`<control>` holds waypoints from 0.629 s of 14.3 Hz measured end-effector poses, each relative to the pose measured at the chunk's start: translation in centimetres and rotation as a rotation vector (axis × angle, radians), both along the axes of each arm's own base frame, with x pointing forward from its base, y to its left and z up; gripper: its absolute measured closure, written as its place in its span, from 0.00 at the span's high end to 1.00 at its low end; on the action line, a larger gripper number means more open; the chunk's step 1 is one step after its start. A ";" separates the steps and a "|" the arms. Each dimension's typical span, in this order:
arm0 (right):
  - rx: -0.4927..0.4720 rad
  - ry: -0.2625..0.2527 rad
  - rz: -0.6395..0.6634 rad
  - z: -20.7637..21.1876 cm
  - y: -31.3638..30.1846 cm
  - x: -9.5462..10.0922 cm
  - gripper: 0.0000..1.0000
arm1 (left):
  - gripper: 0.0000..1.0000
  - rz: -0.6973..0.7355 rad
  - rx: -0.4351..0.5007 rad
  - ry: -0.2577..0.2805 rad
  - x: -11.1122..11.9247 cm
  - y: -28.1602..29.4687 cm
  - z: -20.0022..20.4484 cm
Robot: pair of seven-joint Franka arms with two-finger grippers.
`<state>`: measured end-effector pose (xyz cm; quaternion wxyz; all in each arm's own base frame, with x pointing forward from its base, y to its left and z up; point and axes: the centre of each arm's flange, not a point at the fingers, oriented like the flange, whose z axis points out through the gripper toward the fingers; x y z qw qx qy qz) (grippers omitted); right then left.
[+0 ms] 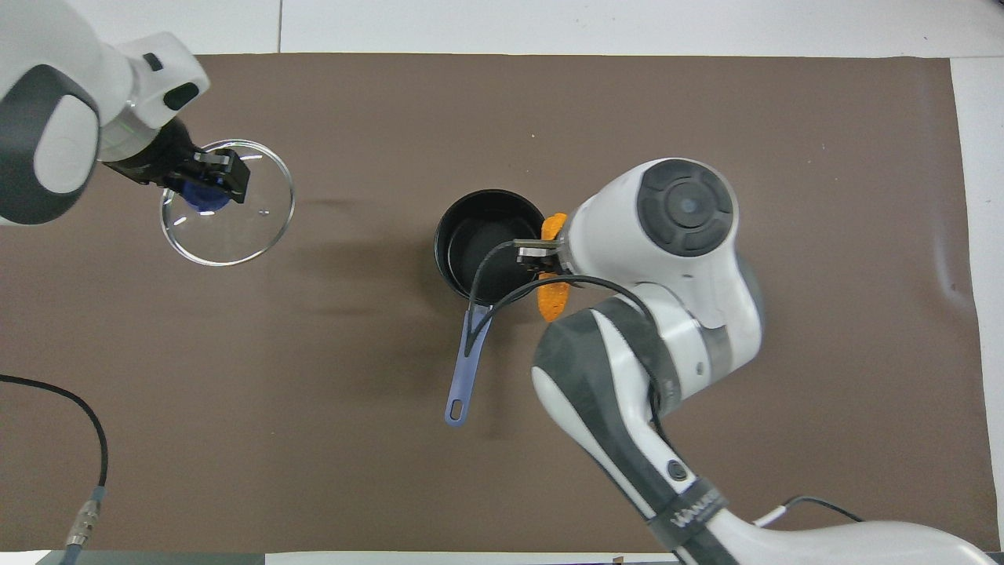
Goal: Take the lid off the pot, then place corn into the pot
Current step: 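Lift the lid away with the left gripper while the right gripper carries the corn, then lower the corn into the pot and open the right gripper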
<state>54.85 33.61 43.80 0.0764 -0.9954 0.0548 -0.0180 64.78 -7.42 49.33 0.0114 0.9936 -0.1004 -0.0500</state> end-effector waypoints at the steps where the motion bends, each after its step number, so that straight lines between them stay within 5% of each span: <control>1: -0.015 -0.008 -0.007 -0.9 2.9 0.3 0.39 | 0.68 -0.015 -0.008 -0.017 0.0 3.8 -1.1; 4: -0.053 -0.011 -0.001 -4.2 6.4 1.3 0.39 | 0.68 -0.042 -0.014 -0.078 -1.6 10.2 -5.9; 9: -0.031 -0.050 -0.029 -5.9 5.7 2.8 0.39 | 0.68 -0.097 -0.017 -0.078 -4.4 12.5 -12.2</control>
